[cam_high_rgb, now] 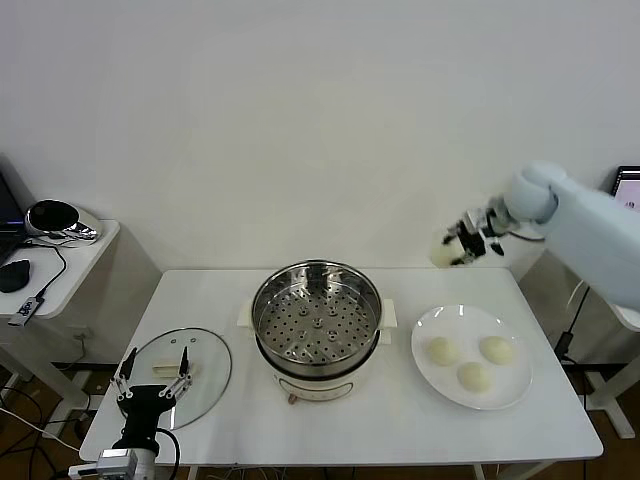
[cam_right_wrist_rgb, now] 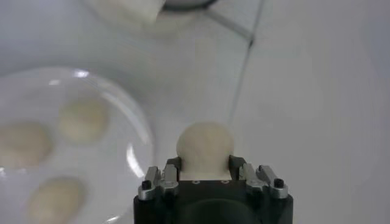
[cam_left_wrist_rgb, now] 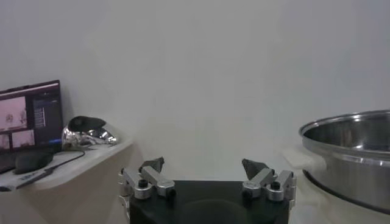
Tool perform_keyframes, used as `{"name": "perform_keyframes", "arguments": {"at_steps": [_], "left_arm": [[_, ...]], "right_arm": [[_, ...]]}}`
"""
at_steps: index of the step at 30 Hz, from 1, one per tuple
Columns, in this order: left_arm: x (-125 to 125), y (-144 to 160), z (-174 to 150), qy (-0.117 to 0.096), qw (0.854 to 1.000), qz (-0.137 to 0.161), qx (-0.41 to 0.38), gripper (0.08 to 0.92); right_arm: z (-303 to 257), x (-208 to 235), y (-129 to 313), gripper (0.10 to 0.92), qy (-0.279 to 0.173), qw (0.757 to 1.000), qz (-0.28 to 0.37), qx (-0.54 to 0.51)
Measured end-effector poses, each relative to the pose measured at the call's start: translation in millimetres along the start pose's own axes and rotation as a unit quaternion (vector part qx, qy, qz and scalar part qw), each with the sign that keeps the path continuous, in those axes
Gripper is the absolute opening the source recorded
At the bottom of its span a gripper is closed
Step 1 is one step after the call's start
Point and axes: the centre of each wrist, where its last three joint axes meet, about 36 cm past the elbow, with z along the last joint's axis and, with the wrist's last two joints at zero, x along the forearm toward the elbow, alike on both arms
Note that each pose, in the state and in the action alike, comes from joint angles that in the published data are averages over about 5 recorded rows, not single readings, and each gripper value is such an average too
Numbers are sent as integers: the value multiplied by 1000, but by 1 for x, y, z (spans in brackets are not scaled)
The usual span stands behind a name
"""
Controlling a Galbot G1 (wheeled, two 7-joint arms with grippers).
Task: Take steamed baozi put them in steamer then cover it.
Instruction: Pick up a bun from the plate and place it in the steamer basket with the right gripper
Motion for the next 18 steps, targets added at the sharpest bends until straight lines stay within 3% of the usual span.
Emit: {"name": "perform_keyframes", "arguments": {"at_steps": [8, 18], "left_arm": [[-1, 3, -2, -3, 1000, -10, 7, 823], [-5, 3, -6, -8, 1000, -18, 14, 823]], "right_arm": [[-91, -17, -44, 494, -47, 990, -17, 133], [-175, -70, -59, 492, -71, 950, -44, 303]]}}
